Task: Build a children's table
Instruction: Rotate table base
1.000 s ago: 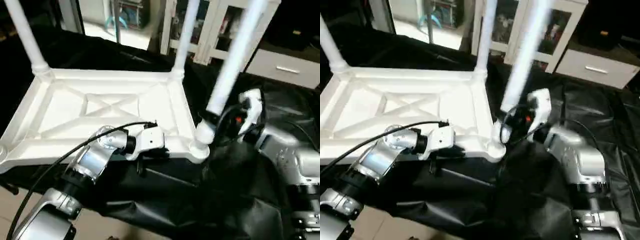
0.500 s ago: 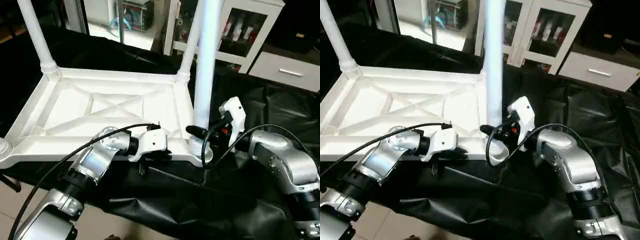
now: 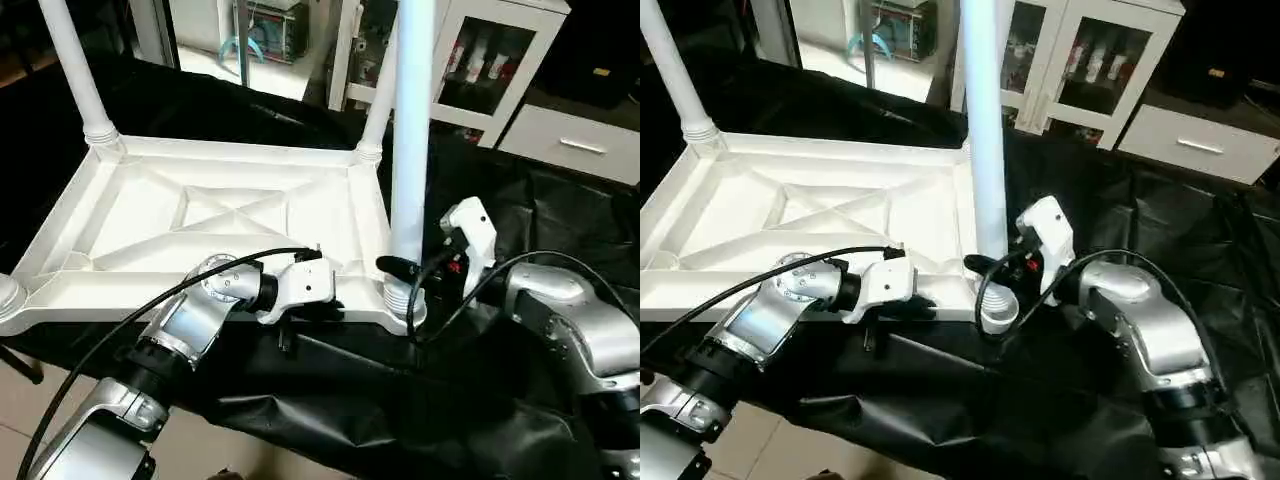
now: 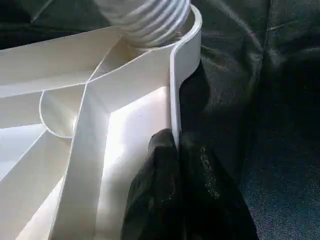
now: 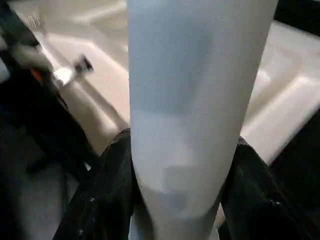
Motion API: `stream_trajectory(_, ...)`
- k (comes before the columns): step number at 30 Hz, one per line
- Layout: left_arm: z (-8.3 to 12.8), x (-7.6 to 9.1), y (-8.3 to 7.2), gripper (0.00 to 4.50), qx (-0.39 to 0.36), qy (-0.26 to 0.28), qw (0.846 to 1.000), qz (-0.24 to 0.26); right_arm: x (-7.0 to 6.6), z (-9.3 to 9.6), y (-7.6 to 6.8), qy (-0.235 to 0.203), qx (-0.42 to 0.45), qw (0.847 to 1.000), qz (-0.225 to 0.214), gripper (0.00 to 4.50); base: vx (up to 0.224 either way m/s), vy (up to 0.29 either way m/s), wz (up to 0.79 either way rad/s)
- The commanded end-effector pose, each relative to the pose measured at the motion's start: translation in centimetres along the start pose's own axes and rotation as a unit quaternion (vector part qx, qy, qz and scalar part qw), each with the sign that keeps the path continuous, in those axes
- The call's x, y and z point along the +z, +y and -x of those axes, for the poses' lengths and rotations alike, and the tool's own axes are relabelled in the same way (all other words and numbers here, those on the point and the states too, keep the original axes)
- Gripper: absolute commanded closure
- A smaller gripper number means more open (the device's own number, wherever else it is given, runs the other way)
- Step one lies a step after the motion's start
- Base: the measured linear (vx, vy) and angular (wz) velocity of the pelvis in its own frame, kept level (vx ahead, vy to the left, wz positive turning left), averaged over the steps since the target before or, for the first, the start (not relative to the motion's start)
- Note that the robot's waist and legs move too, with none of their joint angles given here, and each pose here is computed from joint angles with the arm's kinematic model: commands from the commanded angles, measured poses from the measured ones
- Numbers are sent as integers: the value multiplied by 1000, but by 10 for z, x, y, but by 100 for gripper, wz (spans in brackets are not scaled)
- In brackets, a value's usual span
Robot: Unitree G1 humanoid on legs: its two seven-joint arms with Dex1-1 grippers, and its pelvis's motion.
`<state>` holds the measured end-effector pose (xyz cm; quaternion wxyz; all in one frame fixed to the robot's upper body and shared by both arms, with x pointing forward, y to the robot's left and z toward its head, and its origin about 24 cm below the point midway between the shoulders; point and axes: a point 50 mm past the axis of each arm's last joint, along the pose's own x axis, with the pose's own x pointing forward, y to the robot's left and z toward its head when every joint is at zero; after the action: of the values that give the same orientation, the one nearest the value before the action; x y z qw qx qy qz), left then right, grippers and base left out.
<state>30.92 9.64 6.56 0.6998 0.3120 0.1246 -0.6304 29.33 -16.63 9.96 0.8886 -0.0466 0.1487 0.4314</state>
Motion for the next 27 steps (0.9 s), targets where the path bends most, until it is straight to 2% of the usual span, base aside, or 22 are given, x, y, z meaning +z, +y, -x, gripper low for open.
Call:
stream_trajectory(1,-4,4,-2,450,-10,-2,1000,-13,-3,3,-1,14,-2,1000,0,265,0,0,0)
stream_trajectory(7,-3,4,-1,450,-8,-1,1000,-13,3,6,-2,9,-1,1000,4,265,0,0,0)
stream_trajectory(11,-4,5,0,450,-7,-1,1000,-14,-1,4,-3,5,-5,1000,-8,265,0,0,0)
stream_trajectory(18,-5,5,0,450,-9,-2,1000,-14,-11,-5,-1,-9,-11,998,-54,265,0,0,0)
stream_trajectory(23,-5,5,-1,450,-9,-2,1000,-13,-17,-4,-5,-33,-30,994,-97,265,0,0,0)
stream_trajectory(24,-5,5,-1,450,-9,-2,1000,-12,-21,-1,-8,-46,-44,991,-121,265,0,0,0)
stream_trajectory(27,-5,4,-1,450,-9,-2,1000,-12,-31,3,-11,-61,-62,984,-153,265,0,0,0)
